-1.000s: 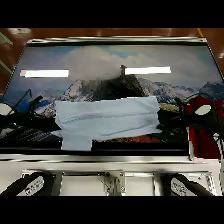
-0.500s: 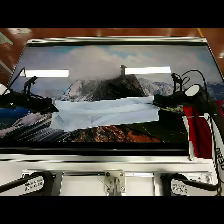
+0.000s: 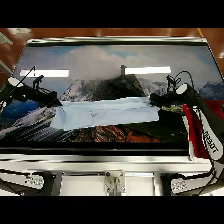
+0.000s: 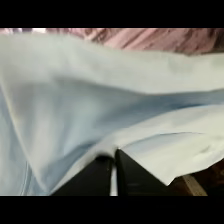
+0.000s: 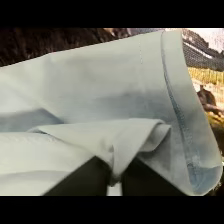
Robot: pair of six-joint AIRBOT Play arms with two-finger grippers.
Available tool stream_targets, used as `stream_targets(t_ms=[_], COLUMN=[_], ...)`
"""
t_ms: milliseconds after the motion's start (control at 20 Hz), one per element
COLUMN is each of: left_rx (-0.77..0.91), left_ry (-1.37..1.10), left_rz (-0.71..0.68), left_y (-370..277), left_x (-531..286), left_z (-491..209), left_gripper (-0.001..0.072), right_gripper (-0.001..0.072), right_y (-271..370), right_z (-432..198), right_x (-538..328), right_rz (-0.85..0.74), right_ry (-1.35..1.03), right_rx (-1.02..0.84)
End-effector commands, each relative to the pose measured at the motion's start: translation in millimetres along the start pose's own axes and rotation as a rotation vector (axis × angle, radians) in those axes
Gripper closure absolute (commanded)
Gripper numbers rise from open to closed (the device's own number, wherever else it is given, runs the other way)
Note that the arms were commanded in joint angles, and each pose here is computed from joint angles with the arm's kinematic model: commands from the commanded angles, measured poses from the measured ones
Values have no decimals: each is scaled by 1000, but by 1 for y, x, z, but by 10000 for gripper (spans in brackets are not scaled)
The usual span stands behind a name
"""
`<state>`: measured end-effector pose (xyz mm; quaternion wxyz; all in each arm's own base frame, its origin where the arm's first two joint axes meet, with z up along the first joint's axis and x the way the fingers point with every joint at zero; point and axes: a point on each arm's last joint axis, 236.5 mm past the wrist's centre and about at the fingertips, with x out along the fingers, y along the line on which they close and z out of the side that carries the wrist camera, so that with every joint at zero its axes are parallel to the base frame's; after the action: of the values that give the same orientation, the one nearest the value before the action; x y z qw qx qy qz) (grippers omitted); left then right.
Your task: Fold the shirts.
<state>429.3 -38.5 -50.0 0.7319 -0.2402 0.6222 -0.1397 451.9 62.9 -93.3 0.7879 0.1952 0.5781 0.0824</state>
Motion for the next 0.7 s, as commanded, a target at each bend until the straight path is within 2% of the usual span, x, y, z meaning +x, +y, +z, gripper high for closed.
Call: stream_targets(t_ms=[0, 50, 100, 200, 300, 400, 650], left_rx=[-21, -11, -10, -10, 1, 18, 45], left_ry=[-22, -26, -26, -26, -13, -12, -46], left_rz=[-14, -14, -15, -24, -38, -44, -42], left_y=[3, 4, 4, 5, 1, -5, -16], left_x=[11, 9, 5, -7, -20, -31, -47], left_z=[12, 13, 14, 18, 18, 19, 21], left_gripper=[362, 295, 294, 295, 295, 295, 297], right_gripper=[240, 89, 70, 70, 70, 70, 70], right_y=[-5, -8, -12, -30, -53, -63, -35], right_z=[0, 4, 8, 17, 17, 6, -8], right_x=[6, 1, -8, -32, -49, -51, -16], right_rz=[-2, -5, -9, -46, -48, 11, 213], right_ry=[4, -7, -21, -58, -57, -11, 84], right_rx=[19, 23, 26, 25, 127, 240, 314])
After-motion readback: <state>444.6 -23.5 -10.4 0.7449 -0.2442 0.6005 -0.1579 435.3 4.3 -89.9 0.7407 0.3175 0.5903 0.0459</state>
